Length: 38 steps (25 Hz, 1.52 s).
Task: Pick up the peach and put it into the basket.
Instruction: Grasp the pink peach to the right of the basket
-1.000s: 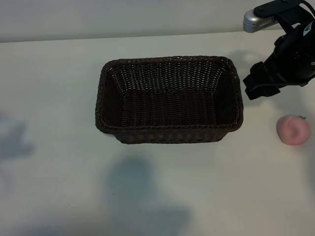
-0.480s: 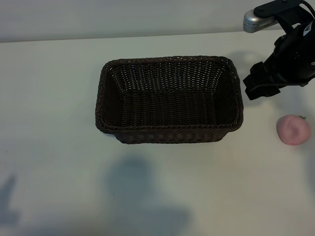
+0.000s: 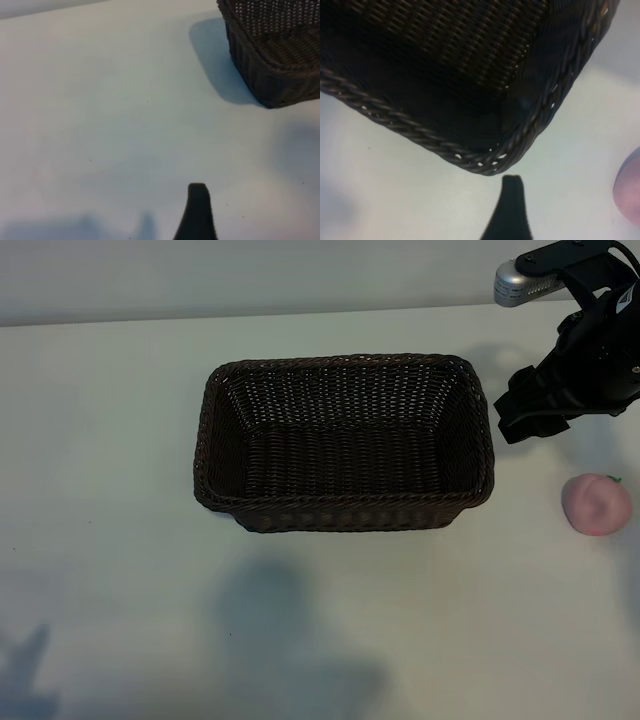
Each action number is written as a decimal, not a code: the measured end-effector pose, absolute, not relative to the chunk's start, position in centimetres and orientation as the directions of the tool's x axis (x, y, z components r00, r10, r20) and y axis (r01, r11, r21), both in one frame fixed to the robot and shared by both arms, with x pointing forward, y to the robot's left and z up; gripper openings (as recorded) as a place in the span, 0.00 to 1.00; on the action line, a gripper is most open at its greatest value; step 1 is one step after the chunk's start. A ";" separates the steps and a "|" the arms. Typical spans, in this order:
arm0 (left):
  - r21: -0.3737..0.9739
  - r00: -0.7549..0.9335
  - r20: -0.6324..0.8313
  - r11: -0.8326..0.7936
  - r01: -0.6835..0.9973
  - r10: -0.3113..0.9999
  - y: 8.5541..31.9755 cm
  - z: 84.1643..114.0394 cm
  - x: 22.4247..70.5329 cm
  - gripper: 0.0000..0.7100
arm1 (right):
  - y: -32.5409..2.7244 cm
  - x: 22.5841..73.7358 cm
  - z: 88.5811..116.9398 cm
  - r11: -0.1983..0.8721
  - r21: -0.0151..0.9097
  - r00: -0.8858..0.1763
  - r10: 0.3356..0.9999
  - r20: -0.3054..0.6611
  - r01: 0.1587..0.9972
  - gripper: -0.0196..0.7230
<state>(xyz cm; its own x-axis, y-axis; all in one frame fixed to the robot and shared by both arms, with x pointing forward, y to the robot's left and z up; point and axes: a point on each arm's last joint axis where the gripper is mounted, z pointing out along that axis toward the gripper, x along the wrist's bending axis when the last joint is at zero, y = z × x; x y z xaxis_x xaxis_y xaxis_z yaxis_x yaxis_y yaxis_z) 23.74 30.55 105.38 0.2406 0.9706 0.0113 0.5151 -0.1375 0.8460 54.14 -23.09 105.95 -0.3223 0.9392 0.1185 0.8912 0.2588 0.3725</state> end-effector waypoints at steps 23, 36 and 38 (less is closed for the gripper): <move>0.786 0.252 -0.011 -0.147 0.600 0.968 30.4 104.1 23.5 0.84 | -23.1 54.2 105.9 0.236 0.370 -0.300 0.946 0.124 0.898 0.83; 0.819 0.124 -0.012 -0.061 0.571 0.992 30.5 104.1 22.6 0.84 | -26.2 55.1 105.0 0.060 0.334 -0.076 0.996 0.036 0.941 0.83; 0.819 0.100 -0.012 -0.047 0.572 0.995 30.4 104.1 22.6 0.84 | -27.6 55.2 104.2 0.021 0.326 -0.034 0.999 0.033 0.945 0.83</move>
<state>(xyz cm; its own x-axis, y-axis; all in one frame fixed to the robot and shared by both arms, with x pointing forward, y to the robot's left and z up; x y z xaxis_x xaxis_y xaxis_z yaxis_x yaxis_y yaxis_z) 22.61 30.43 104.08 0.0996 0.9949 -0.0125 0.5723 -0.0470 0.8187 55.15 -27.55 104.20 -0.0339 0.9989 0.0327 0.9451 0.0214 0.3261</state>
